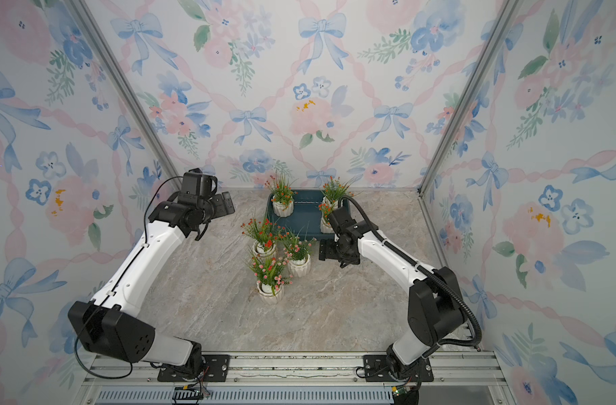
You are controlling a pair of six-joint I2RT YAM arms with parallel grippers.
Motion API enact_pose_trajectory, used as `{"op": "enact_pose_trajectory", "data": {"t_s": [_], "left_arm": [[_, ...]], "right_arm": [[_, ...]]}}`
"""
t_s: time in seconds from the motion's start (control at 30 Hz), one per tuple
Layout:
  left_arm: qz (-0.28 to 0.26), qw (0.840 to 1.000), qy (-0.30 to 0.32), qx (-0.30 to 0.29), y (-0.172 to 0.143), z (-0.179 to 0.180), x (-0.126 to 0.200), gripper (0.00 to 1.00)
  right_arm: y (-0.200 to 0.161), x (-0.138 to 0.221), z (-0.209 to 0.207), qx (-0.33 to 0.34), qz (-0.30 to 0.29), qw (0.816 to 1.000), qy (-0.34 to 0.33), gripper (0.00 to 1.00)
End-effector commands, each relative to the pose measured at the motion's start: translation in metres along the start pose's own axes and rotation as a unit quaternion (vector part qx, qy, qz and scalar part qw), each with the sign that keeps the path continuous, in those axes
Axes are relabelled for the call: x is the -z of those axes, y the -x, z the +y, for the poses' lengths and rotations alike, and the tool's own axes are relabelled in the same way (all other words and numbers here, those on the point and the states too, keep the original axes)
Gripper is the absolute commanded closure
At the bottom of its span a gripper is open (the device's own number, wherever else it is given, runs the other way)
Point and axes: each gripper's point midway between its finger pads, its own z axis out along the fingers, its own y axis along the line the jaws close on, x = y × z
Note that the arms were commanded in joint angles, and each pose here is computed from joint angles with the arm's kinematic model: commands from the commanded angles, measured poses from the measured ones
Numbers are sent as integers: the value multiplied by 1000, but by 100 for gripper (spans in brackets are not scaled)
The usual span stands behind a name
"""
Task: Put the potted gypsophila into the storage box
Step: Pick up the baby's breath potted plant from the center of the board.
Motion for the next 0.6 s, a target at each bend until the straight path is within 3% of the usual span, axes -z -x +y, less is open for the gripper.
{"op": "enact_pose_trajectory", "data": {"t_s": [0.0,0.23,0.57], "left_arm": [[-12,1000,-27,3,-9,6,-4,2],[11,999,-29,9,-44,17,-23,2],[47,997,-58,10,-71,13,-42,2]], "right_arm": [[-5,-16,24,-5,22,1000,5,14],[-12,-37,52,-7,39,999,7,21],[-18,-64,58,-8,48,999,-18,32]]}}
